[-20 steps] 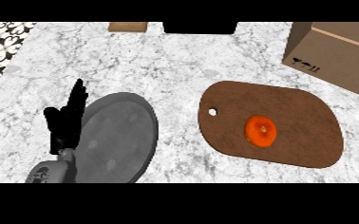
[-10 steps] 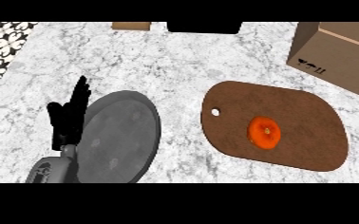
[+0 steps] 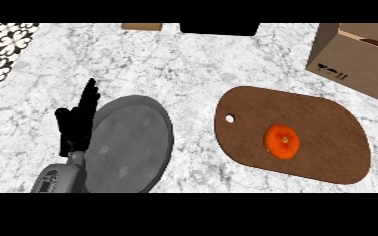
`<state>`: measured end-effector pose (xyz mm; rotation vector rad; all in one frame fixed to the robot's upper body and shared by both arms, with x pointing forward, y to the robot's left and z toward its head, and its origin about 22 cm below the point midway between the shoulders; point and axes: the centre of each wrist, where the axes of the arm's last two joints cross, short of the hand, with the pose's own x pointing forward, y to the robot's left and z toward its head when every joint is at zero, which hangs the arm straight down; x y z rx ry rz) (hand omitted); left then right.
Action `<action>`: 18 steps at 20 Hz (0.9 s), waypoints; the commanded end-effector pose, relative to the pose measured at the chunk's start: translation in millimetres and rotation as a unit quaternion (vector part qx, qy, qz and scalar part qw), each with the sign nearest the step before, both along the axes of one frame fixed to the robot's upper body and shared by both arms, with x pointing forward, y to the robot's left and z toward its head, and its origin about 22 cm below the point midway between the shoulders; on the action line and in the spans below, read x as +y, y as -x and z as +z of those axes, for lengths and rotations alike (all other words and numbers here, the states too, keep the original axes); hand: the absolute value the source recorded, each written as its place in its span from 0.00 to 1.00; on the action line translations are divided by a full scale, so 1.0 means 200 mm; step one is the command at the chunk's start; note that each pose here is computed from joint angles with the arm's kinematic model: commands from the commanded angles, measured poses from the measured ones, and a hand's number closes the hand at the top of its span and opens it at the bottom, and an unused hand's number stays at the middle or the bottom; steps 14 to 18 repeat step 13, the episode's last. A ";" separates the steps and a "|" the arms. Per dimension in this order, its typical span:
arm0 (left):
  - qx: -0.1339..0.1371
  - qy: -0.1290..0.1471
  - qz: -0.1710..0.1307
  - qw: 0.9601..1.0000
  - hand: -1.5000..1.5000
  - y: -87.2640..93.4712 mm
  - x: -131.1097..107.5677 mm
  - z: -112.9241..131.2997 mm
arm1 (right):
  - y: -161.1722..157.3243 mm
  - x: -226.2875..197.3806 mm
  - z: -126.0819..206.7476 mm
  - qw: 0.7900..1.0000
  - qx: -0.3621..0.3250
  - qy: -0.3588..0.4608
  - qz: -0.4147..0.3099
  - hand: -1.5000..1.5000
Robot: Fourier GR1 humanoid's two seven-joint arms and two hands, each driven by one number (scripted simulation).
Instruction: Pick the sweet potato from the cutting board and place it in the cardboard box
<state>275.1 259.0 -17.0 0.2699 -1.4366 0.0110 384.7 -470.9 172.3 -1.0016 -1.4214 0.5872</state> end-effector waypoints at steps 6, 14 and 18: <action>0.008 0.003 0.003 1.000 0.50 0.01 0.05 0.00 | 0.05 -0.08 -0.06 0.972 -0.108 -0.195 0.081 0.00; 0.006 0.007 0.007 1.000 0.50 0.03 0.03 -0.02 | 0.17 -0.25 -0.05 0.942 -0.147 -0.298 0.046 0.00; 0.006 0.007 0.007 1.000 0.50 0.03 0.03 -0.02 | 0.17 -0.25 -0.05 0.942 -0.147 -0.298 0.046 0.00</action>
